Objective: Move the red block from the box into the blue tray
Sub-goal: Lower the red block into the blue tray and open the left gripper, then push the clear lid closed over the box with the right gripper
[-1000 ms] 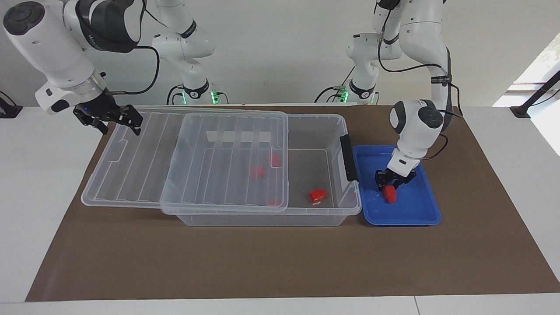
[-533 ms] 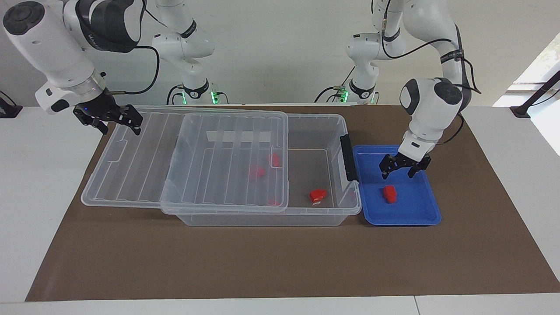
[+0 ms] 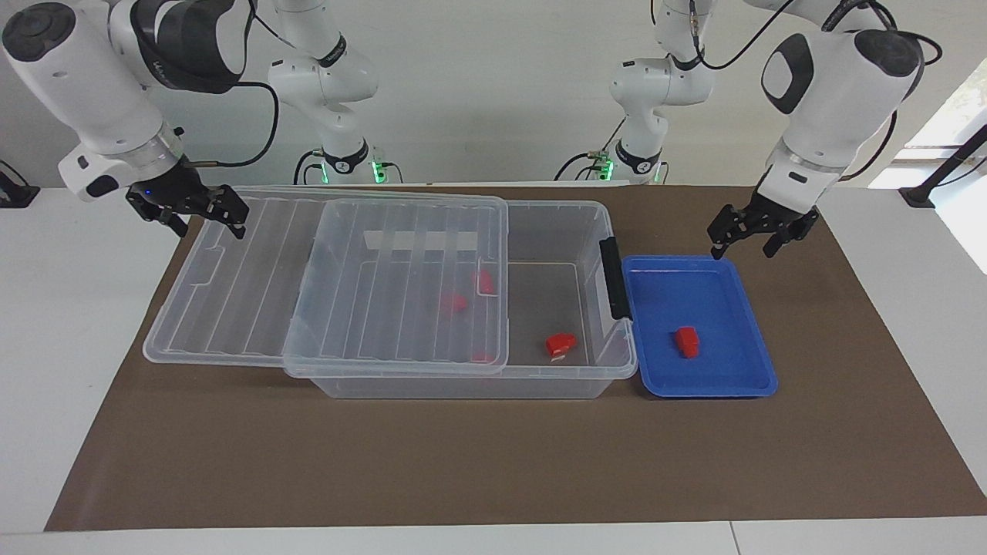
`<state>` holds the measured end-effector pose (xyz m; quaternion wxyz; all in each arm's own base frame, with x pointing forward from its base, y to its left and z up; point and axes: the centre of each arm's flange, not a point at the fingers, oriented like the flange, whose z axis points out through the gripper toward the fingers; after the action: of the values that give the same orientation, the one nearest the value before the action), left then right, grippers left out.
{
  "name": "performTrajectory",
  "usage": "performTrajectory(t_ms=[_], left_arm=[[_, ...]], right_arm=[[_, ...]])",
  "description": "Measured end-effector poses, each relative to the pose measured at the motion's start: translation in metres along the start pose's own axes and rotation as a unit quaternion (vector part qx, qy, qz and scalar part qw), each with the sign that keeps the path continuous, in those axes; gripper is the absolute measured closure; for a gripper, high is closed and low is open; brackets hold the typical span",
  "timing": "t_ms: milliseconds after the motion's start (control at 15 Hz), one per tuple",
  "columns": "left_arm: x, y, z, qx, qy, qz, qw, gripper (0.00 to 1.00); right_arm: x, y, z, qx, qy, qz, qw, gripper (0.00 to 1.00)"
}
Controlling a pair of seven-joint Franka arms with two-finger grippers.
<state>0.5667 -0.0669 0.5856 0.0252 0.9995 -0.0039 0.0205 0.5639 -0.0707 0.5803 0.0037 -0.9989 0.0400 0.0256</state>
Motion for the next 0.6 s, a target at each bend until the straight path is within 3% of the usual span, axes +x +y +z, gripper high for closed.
performTrajectory(t_ms=[133,600], left_arm=[[-0.005,0.0,-0.019,0.001,-0.014,0.0,1.0,0.0],[-0.017,0.002,-0.022,0.003,-0.034,0.003,0.999,0.0]], right_arm=[[0.005,0.014,-0.001,-0.002,0.025,-0.014,1.0,0.0],[-0.002,0.102,0.033,-0.008,0.033,-0.048,0.998,0.75]])
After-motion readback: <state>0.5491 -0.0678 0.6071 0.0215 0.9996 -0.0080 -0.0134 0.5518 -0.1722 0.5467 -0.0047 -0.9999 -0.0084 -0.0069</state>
